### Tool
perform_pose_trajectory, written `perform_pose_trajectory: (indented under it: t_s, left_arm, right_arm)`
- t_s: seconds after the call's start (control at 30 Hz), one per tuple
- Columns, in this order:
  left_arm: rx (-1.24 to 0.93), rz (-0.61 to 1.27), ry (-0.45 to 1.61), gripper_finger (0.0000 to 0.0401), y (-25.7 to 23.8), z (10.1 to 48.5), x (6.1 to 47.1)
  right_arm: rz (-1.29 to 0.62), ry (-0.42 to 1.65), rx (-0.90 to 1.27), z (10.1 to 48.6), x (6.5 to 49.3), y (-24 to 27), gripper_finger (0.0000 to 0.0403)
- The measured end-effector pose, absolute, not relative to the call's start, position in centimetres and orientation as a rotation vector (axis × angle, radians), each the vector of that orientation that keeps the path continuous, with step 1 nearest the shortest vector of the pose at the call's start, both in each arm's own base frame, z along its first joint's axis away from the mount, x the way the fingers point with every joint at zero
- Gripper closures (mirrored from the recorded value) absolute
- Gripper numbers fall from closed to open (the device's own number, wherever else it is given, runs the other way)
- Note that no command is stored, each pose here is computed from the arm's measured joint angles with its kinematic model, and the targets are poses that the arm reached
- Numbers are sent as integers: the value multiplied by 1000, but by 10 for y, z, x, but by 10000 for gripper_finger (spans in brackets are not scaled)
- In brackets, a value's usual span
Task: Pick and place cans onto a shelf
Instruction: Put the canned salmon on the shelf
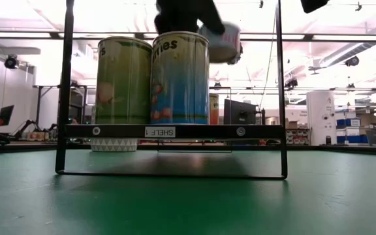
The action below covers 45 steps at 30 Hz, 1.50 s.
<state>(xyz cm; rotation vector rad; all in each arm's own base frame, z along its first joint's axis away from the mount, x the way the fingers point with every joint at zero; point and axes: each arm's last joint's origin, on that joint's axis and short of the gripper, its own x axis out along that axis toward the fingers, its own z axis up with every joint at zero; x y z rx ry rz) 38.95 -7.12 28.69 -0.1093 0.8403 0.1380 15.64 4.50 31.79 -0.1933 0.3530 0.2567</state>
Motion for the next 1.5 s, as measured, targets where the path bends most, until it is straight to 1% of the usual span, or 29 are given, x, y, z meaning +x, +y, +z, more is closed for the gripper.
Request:
perform_pose_trajectory:
  t_s: [0.2,0.4,0.6,0.87,1.5]
  left_arm:
    - [-167,189,909,128,-60,271,394]
    - [-165,207,931,125,-54,263,398]
    - [-80,179,970,116,-54,250,403]
    - [27,124,995,113,-55,236,410]
    - [42,117,979,113,-56,236,412]
  right_arm:
    - [257,350,-192,317,160,46,392]
    - [256,386,-185,312,168,48,392]
    - [256,432,-183,305,177,51,392]
    - [256,471,-185,298,184,53,392]
    - [257,472,-186,298,185,54,392]
